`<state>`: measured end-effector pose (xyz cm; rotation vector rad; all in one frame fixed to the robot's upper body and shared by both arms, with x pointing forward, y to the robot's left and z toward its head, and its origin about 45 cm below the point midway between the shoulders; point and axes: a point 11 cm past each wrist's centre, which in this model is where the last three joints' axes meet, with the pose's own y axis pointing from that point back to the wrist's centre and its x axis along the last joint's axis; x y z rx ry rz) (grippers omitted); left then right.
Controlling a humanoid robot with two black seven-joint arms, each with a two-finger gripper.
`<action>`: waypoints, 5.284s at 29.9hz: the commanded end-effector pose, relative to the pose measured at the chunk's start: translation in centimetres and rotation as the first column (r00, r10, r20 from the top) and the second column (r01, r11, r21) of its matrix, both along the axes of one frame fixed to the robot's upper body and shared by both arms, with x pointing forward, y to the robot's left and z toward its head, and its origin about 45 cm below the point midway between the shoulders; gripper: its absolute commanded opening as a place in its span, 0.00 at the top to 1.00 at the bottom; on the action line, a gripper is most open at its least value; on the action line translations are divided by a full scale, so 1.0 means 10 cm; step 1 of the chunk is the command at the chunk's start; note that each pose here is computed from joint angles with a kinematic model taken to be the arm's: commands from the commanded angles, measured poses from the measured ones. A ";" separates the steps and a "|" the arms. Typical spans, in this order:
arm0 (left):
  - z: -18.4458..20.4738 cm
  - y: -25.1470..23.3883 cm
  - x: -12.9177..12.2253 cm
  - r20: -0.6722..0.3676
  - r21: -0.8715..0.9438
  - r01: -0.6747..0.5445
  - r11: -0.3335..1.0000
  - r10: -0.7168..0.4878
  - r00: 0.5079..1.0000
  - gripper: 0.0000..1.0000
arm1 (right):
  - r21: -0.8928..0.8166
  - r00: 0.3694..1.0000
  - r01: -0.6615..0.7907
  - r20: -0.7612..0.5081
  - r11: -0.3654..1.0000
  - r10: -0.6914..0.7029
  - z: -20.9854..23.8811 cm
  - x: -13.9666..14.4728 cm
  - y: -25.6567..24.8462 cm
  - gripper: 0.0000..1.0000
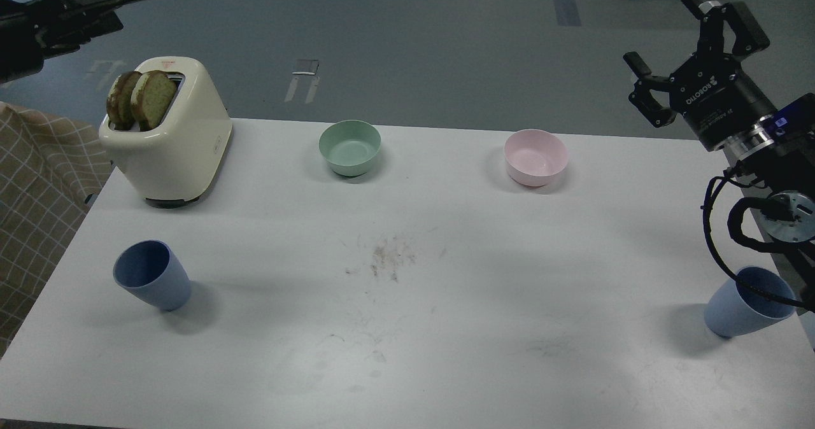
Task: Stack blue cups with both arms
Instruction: 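Lower the left gripper down beside the nearby blue cup, then grasp the blue cup with the left gripper and lift it, then carry the blue cup toward the table center with the left gripper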
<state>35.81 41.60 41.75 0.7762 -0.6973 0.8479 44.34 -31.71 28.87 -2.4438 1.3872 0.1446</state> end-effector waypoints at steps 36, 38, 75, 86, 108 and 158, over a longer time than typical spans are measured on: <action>-1.26 0.22 -0.82 -0.417 0.478 0.388 0.788 -0.185 0.890 0.04 | -0.017 1.000 -0.026 -0.003 1.000 0.026 -0.05 -0.03 0.09 0.00; -1.36 0.28 -0.84 -0.439 0.471 0.385 0.794 -0.168 0.883 0.04 | -0.016 1.000 -0.025 -0.002 1.000 0.025 -0.05 -0.03 0.09 0.00; -2.08 0.60 -1.00 -0.559 0.415 0.338 0.845 -0.057 0.827 0.93 | -0.022 1.000 -0.016 -0.021 1.000 0.015 -0.14 -0.08 0.03 0.00; -2.07 0.57 -0.97 -0.536 0.415 0.335 0.846 -0.070 0.842 1.00 | -0.019 1.000 -0.017 -0.025 1.000 0.017 -0.15 -0.08 0.04 0.00; -1.05 -1.35 0.02 -0.149 0.472 0.517 0.714 -0.513 0.845 1.00 | -0.095 0.984 -0.077 0.152 0.993 0.091 0.64 0.17 0.30 0.00; -1.96 -3.91 -0.13 -0.355 0.635 0.754 0.166 -0.805 0.476 1.00 | -0.258 0.925 -0.153 0.302 0.954 0.230 1.51 0.29 0.79 0.00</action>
